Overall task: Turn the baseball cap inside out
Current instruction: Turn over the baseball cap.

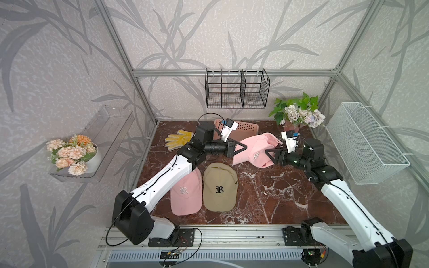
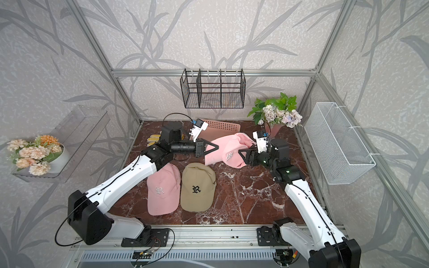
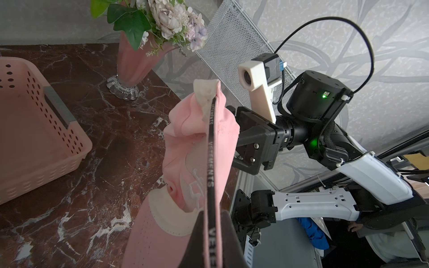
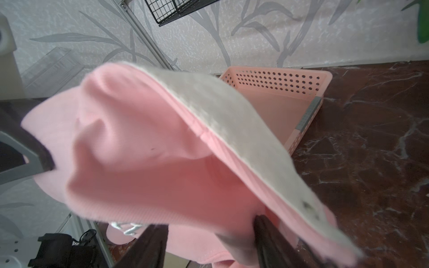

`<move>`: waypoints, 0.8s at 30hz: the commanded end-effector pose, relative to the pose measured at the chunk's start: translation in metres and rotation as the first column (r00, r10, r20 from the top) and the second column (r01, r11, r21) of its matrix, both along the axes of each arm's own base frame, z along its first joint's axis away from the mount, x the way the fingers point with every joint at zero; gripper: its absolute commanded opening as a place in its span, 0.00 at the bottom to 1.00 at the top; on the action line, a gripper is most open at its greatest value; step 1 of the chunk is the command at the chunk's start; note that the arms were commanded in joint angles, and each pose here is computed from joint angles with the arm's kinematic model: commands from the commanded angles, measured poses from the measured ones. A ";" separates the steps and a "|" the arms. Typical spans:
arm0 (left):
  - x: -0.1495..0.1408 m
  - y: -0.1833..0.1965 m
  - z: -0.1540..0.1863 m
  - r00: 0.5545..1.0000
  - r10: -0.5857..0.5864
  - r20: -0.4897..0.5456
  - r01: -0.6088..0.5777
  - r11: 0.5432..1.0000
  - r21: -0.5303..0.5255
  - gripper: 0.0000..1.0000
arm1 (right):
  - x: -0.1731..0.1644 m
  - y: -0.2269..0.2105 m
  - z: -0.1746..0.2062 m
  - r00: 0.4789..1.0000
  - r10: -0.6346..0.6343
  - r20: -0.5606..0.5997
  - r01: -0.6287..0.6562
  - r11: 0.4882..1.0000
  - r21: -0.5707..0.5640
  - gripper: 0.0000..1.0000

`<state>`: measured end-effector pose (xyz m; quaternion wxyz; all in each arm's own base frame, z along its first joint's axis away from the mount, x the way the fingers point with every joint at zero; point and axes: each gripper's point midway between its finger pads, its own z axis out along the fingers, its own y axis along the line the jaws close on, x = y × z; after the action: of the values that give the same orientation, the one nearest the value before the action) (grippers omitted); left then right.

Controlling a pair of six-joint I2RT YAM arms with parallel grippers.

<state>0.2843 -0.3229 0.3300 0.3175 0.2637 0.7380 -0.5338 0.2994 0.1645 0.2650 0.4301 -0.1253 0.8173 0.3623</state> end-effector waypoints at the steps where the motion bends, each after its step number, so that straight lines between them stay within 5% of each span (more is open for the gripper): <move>1: 0.006 -0.004 0.026 0.998 0.004 0.062 0.000 0.997 -0.073 0.00 | -0.017 0.022 0.012 0.986 0.167 0.008 -0.167 0.983 0.080 0.53; 13: 0.025 -0.002 0.014 0.996 0.071 0.048 -0.069 0.997 -0.040 0.00 | -0.020 0.014 0.021 0.990 0.130 0.052 -0.132 0.990 0.055 0.00; 24: 0.075 0.051 -0.025 0.934 0.352 0.055 -0.356 0.925 0.135 0.00 | -0.010 -0.030 0.032 0.995 -0.065 0.070 0.057 0.991 0.122 0.00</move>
<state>0.3232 -0.3088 0.3099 0.3503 0.2156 0.7717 -0.4851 0.2817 0.1529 0.2815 0.4362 -0.1160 0.7937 0.4078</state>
